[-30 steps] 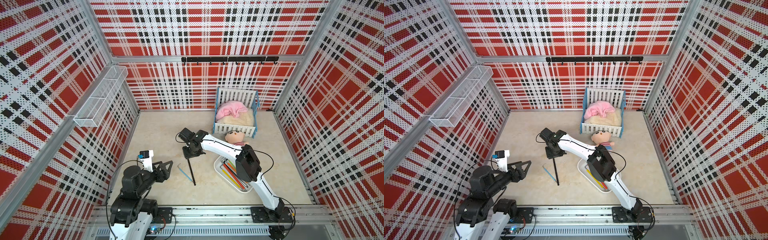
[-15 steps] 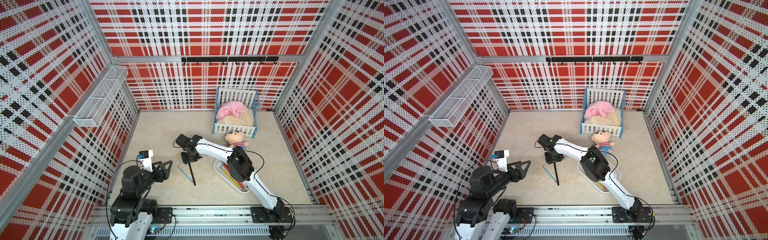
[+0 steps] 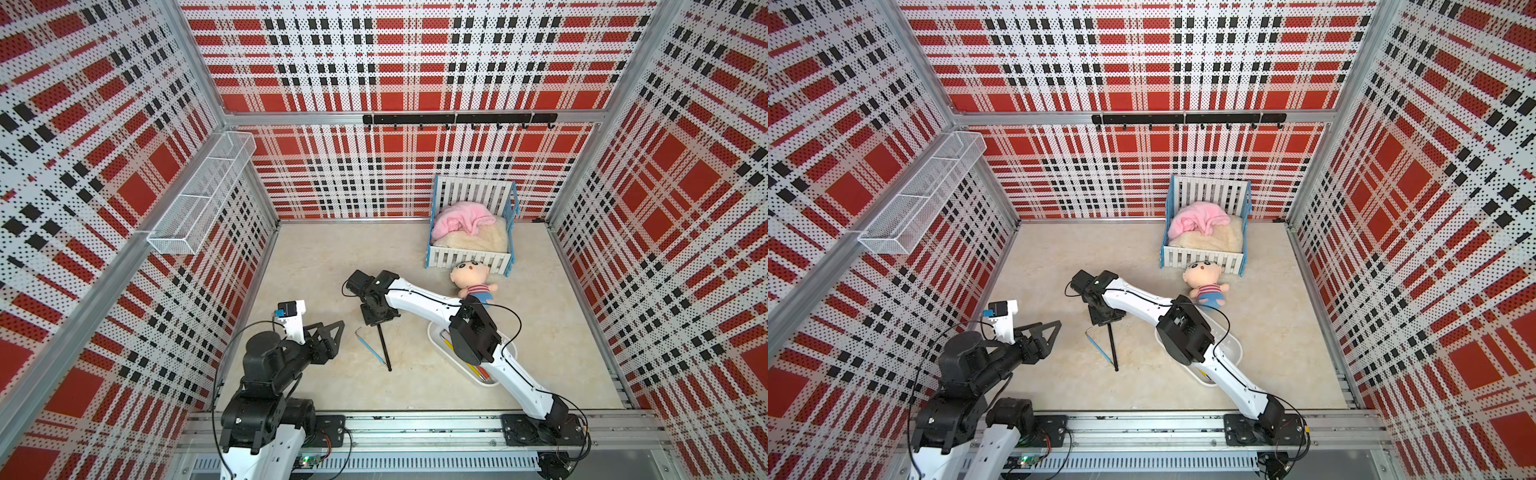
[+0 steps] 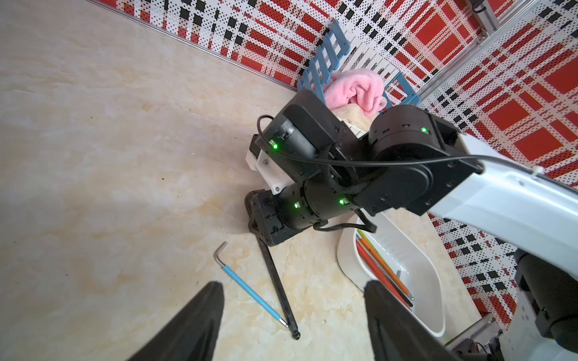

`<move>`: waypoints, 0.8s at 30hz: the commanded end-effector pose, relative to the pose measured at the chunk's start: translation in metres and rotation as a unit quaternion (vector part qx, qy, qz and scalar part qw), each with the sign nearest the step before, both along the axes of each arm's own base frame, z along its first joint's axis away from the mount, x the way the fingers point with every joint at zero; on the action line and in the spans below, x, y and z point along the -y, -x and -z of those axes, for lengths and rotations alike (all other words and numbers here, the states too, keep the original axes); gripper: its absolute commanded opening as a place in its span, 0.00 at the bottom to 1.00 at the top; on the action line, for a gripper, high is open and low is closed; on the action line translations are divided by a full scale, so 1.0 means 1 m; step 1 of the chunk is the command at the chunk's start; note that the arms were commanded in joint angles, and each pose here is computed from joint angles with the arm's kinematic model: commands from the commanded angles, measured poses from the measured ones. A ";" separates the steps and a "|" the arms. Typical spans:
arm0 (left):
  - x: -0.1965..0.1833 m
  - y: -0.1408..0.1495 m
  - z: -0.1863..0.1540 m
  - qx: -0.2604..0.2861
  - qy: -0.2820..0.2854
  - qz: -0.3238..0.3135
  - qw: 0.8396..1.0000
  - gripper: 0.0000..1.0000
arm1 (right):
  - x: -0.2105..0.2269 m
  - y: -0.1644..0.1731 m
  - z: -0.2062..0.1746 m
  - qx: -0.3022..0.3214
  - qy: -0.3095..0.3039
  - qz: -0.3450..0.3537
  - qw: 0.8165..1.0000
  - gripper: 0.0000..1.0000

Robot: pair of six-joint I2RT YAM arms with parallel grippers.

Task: Put the hex key on the desktop into the storage box
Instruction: Pick up the Allen key from the center of the board.

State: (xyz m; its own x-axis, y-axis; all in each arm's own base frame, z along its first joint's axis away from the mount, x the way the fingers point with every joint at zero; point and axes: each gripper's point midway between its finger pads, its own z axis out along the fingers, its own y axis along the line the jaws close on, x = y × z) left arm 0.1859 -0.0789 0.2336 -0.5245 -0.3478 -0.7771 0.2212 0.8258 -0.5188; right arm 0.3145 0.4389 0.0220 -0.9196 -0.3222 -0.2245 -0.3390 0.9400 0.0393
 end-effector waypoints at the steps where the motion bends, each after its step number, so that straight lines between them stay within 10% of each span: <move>1: -0.001 -0.003 -0.001 0.009 -0.004 0.001 1.000 0.76 | 0.022 0.013 0.032 -0.026 0.068 0.004 0.997 0.26; 14: -0.002 -0.004 0.000 0.006 -0.004 -0.001 1.000 0.76 | 0.027 0.016 0.043 -0.046 0.077 0.021 0.996 0.01; 24: -0.002 -0.005 0.001 0.004 -0.004 -0.004 1.000 0.76 | 0.016 0.005 0.010 -0.021 0.035 0.034 0.999 0.00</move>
State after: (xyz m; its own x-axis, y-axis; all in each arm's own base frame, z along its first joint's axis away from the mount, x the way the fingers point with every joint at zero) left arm 0.1870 -0.0774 0.2330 -0.5250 -0.3514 -0.7751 0.2135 0.8273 -0.5196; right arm 0.3153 0.4353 0.0212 -0.9332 -0.2915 -0.2103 -0.3019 0.9531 0.0187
